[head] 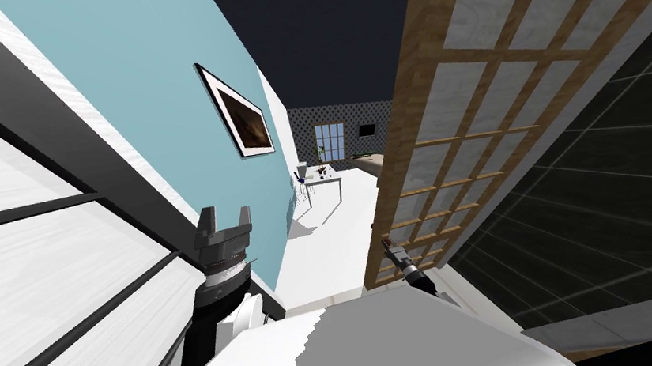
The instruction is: Pull the door open
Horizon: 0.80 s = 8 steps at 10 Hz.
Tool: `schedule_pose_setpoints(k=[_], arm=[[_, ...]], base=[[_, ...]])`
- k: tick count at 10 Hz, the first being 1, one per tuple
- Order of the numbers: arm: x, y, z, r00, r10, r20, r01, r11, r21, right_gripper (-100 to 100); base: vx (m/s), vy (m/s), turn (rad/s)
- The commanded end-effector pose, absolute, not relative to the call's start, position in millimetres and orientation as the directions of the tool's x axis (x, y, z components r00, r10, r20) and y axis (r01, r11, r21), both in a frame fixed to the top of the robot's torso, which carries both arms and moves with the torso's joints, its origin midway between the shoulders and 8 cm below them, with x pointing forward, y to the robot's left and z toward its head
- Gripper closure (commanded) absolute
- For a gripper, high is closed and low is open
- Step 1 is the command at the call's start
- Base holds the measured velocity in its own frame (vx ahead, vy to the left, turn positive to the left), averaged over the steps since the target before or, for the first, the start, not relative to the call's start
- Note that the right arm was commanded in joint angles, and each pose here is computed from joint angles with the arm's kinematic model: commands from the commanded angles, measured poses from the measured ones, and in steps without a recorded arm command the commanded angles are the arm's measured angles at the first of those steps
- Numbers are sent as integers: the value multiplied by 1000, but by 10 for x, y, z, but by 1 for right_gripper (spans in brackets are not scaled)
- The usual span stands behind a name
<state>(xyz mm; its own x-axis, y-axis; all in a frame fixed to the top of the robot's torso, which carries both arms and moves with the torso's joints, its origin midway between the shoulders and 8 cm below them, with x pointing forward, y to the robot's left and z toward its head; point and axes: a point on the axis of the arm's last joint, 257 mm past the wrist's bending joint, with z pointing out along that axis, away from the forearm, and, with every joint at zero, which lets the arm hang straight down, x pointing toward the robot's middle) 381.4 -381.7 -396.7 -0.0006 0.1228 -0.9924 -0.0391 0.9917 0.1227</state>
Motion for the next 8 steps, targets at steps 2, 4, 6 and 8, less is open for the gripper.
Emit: schedule_pose_setpoints(k=[2,4,6,8], arm=[[3827,-3818,-3954,4,193,-981,-33,981,193,100],[3840,-3833,-3943,9,256,-967,-25,966,256,100],[3853,-3849,-3931,15,318,-948,-18,948,318,100],[3869,-3868,-3918,23,383,-924,-10,924,383,100]], base=[[-42,-18,53],[-53,-20,80],[-60,-31,82],[-62,-26,89]])
